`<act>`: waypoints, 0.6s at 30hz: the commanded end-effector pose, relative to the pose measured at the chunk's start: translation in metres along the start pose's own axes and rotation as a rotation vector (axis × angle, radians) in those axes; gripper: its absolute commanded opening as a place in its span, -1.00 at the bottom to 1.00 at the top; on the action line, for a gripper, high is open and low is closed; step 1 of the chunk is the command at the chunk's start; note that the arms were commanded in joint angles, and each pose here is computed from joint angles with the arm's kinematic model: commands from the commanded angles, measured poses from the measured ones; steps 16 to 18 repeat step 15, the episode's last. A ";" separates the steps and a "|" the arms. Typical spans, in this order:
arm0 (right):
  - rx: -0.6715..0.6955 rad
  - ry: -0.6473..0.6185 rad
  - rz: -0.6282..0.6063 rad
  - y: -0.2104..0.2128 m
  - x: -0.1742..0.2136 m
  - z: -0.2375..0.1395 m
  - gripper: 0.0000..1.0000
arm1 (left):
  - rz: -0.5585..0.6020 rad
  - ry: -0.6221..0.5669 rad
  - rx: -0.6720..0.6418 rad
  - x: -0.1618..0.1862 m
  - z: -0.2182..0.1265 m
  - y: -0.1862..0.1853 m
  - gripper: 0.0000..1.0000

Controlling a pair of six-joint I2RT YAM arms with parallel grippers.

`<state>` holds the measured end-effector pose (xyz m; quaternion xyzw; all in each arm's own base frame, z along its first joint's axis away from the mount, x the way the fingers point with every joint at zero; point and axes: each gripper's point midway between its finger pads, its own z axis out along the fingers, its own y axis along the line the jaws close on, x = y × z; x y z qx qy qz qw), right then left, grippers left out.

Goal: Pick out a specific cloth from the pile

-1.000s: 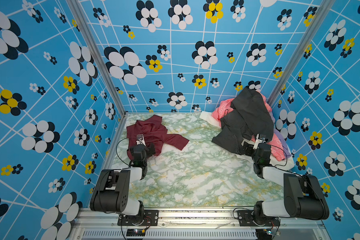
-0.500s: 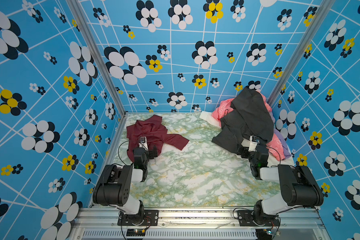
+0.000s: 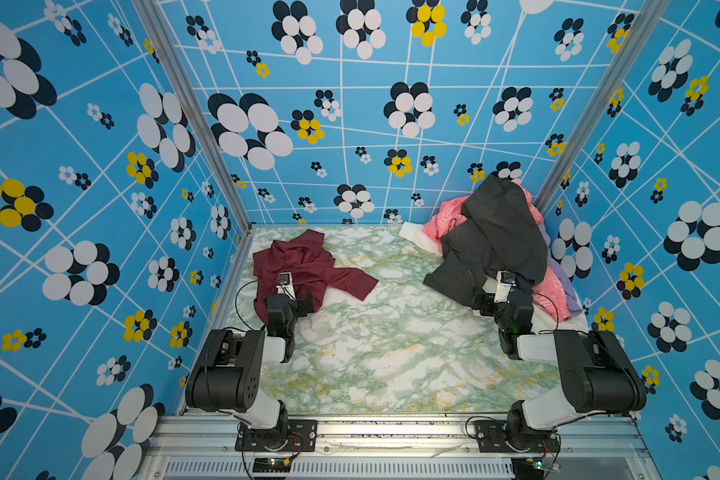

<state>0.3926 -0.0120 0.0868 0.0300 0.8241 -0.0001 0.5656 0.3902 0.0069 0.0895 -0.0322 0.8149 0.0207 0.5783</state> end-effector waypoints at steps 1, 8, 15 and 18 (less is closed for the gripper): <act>0.013 -0.007 -0.009 -0.001 -0.006 0.002 0.99 | -0.004 -0.020 0.000 -0.009 0.002 0.001 0.99; 0.016 -0.003 -0.009 -0.001 -0.006 0.002 0.98 | -0.004 -0.020 0.001 -0.009 0.002 0.001 0.99; 0.015 -0.005 -0.009 -0.001 -0.006 0.002 0.99 | -0.005 -0.020 0.000 -0.008 0.002 0.001 0.99; 0.015 -0.005 -0.009 -0.001 -0.006 0.002 0.99 | -0.005 -0.020 0.000 -0.008 0.002 0.001 0.99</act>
